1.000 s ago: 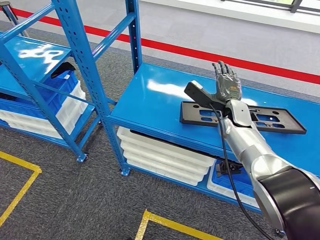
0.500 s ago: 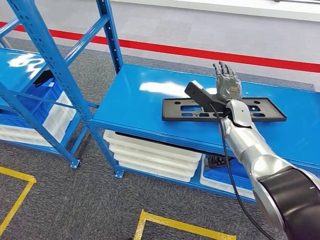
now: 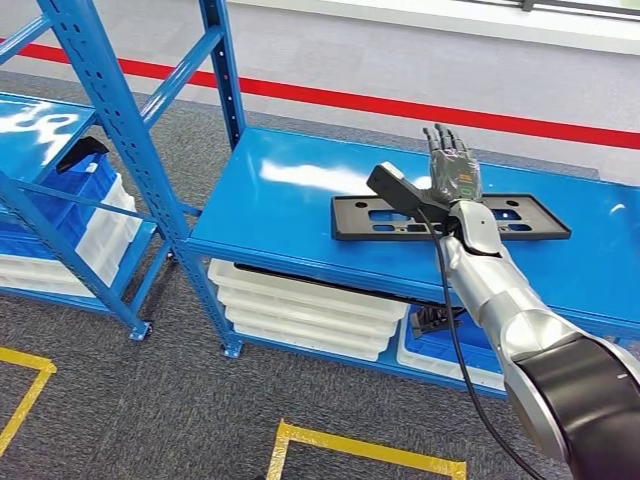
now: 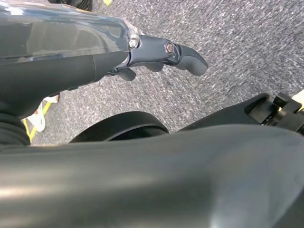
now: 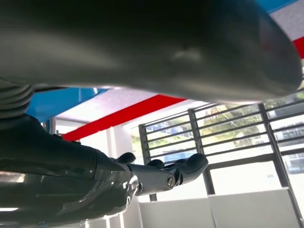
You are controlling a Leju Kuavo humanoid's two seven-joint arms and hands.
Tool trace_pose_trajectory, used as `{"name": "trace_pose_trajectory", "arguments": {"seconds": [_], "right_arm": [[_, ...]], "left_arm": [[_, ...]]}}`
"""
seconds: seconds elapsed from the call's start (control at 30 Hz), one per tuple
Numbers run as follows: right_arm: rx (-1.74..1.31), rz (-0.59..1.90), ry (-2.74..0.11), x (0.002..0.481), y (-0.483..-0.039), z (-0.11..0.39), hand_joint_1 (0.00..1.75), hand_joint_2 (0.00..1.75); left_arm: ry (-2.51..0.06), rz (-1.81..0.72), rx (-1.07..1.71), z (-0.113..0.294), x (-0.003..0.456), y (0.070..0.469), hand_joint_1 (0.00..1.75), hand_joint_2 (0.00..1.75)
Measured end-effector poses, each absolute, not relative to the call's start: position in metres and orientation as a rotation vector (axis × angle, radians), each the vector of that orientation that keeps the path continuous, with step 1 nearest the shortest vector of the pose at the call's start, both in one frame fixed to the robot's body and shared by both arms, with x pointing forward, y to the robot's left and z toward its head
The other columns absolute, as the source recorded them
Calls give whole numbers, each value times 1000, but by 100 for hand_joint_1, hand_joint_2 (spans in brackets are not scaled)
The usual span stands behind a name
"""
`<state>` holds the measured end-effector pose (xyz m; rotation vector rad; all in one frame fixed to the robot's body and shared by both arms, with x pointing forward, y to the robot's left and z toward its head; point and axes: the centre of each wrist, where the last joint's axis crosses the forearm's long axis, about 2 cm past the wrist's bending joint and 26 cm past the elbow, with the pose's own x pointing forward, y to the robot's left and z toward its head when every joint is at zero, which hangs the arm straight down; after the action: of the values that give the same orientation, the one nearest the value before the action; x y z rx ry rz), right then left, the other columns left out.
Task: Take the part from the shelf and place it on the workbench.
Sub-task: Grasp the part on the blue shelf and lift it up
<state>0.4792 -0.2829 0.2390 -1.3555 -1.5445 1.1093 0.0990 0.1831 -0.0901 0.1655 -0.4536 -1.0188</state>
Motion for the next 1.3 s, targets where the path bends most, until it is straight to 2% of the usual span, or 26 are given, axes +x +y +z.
{"name": "trace_pose_trajectory", "arguments": {"seconds": [1.3], "right_arm": [[-1354,1118,-1542,479,-282,239,0,0]], "left_arm": [[-457,-1025,164,-90,101,182,0,175]]}}
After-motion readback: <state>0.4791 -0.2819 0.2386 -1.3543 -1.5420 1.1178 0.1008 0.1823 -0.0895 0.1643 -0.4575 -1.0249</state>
